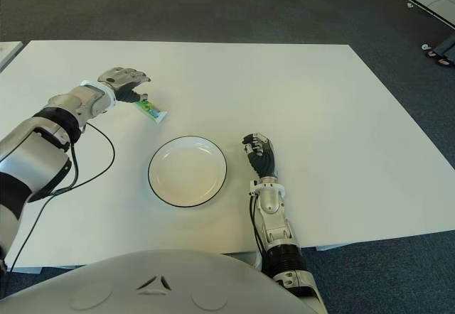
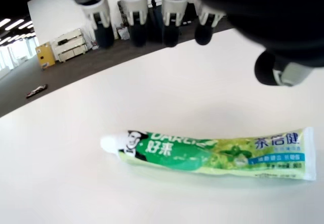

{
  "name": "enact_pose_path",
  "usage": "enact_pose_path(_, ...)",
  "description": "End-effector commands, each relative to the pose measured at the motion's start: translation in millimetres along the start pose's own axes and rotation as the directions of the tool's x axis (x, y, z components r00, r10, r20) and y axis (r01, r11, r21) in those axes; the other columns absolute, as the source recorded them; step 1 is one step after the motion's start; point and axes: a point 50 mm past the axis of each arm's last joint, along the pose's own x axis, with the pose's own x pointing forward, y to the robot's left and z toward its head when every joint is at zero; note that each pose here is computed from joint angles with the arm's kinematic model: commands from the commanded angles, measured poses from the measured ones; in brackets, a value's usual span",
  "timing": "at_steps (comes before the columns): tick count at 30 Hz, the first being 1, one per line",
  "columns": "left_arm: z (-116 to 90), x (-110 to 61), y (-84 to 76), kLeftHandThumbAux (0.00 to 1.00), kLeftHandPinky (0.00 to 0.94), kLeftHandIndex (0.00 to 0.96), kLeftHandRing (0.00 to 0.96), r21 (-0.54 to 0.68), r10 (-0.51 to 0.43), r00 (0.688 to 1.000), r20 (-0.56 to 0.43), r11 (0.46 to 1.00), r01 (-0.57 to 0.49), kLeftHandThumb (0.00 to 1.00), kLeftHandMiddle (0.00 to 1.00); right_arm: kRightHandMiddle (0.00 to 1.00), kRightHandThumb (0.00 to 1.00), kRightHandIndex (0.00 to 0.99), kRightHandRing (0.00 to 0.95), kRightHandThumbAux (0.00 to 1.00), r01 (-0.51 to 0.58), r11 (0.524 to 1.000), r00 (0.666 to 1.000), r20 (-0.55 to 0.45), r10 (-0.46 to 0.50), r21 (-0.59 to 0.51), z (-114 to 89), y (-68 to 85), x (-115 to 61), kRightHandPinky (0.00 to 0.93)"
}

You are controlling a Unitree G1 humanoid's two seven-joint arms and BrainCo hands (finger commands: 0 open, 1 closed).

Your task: Put the toothpaste on the table into the plate.

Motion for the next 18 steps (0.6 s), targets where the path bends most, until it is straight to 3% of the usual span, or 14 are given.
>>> enact_pose_path(1,4.3,0.1,-11.1,0.218,0.017,0.000,0.000,-0.024,-0.064,0.998,-0.008,0.998,0.064,0.556,0.000,0.488,0.698,0.420,0.520,0.741,0.003,1.000,1.000,-0.007,-0.003,-0.013,-1.1,-2.5,-1.5,0.526)
enact_pose_path(9,8.2,0.4,-16.2,0.260,0.017,0.000,0.000,0.003,-0.110,0.994,0.004,0.994,0.110,0.609,0.000,0.489,0.699,0.422,0.518,0.741,0.005,1.000,1.000,0.003,-0.005,-0.014,0.0,-3.4,-1.8,0.517)
enact_pose_path(18,18.0,0.7,-24.5,0.264,0.002,0.000,0.000,0.155,-0.178,0.982,0.057,0.974,0.167,0.586,0.000,0.486,0.699,0.422,0.517,0.741,0.007,1.000,1.000,0.008,-0.007,-0.007,0.7,-3.4,-2.1,0.531)
